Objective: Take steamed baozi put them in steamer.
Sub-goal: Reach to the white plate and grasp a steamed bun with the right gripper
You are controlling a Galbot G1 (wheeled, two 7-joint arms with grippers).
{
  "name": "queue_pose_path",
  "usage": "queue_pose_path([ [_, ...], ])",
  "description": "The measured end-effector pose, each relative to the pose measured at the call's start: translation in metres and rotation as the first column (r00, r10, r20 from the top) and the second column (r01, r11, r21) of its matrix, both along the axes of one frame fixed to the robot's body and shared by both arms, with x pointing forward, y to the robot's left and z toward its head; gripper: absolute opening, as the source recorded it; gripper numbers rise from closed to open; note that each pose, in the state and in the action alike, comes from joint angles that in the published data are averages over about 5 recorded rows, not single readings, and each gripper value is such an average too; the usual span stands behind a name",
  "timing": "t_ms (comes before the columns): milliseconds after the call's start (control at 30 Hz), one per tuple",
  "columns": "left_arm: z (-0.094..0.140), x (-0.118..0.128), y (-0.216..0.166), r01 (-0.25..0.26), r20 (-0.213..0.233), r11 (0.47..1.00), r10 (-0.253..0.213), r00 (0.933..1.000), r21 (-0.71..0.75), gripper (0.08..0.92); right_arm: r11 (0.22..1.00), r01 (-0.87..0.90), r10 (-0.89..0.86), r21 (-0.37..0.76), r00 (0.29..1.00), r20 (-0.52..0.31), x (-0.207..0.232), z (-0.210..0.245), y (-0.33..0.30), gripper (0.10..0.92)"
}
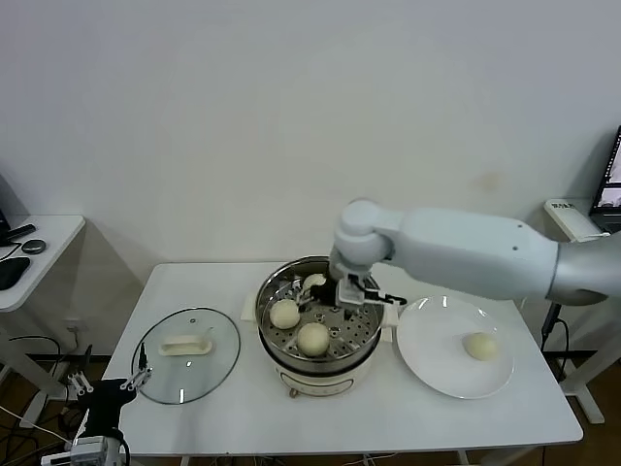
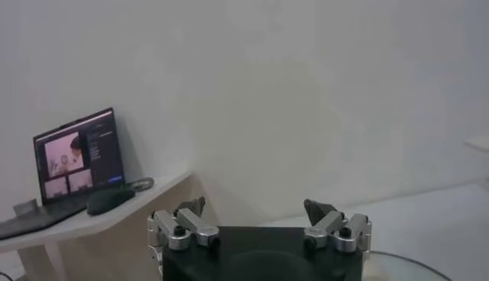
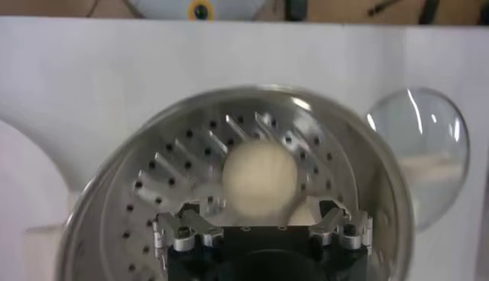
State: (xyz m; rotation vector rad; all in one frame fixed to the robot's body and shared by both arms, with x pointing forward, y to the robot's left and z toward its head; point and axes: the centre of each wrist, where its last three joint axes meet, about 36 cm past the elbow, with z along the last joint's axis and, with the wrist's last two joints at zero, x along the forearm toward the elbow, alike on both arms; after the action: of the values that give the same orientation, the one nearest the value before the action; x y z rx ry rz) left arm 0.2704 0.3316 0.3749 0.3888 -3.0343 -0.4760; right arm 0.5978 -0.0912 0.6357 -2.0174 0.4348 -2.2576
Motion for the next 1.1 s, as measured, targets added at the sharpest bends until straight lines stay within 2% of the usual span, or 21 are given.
queue_pose_path([
  [167, 0.001, 0.003, -0.002, 0.016, 0.005, 1.0, -0.016, 0.9999, 0.001, 0.823, 0.978, 0.201, -0.202, 0.046, 0.979, 0.004, 0.005, 0.018, -0.043, 0.823],
  [267, 0.001, 0.005, -0.003, 0.026, 0.007, 1.0, -0.026, 0.9996, 0.003, 0.823, 0.927, 0.367, -0.368, 0.076, 0.93, -0.004, 0.007, 0.023, -0.077, 0.823],
  [433, 0.0, 0.008, -0.006, 0.046, 0.003, 0.999, -0.046, 0.9989, 0.009, 0.823, 0.769, 0.631, -0.631, 0.105, 0.775, -0.036, 0.005, 0.021, -0.143, 0.823],
  [567, -0.002, 0.009, -0.008, 0.057, -0.004, 0.998, -0.057, 0.9984, 0.013, 0.823, 0.621, 0.777, -0.775, 0.106, 0.629, -0.066, 0.0, 0.012, -0.197, 0.823],
  [700, -0.003, 0.009, -0.008, 0.063, -0.011, 0.998, -0.063, 0.998, 0.017, 0.823, 0.483, 0.871, -0.866, 0.089, 0.49, -0.098, -0.008, -0.004, -0.247, 0.823],
  [833, -0.004, 0.008, -0.01, 0.065, -0.017, 0.998, -0.065, 0.9978, 0.02, 0.823, 0.381, 0.923, -0.915, 0.052, 0.385, -0.122, -0.017, -0.026, -0.286, 0.823],
  [967, -0.004, 0.006, -0.012, 0.066, -0.023, 0.998, -0.066, 0.9976, 0.023, 0.823, 0.319, 0.948, -0.939, 0.01, 0.318, -0.134, -0.022, -0.048, -0.317, 0.823],
  [1100, -0.003, 0.003, -0.012, 0.065, -0.029, 0.998, -0.064, 0.9975, 0.025, 0.823, 0.288, 0.957, -0.95, -0.027, 0.282, -0.137, -0.025, -0.071, -0.34, 0.823],
])
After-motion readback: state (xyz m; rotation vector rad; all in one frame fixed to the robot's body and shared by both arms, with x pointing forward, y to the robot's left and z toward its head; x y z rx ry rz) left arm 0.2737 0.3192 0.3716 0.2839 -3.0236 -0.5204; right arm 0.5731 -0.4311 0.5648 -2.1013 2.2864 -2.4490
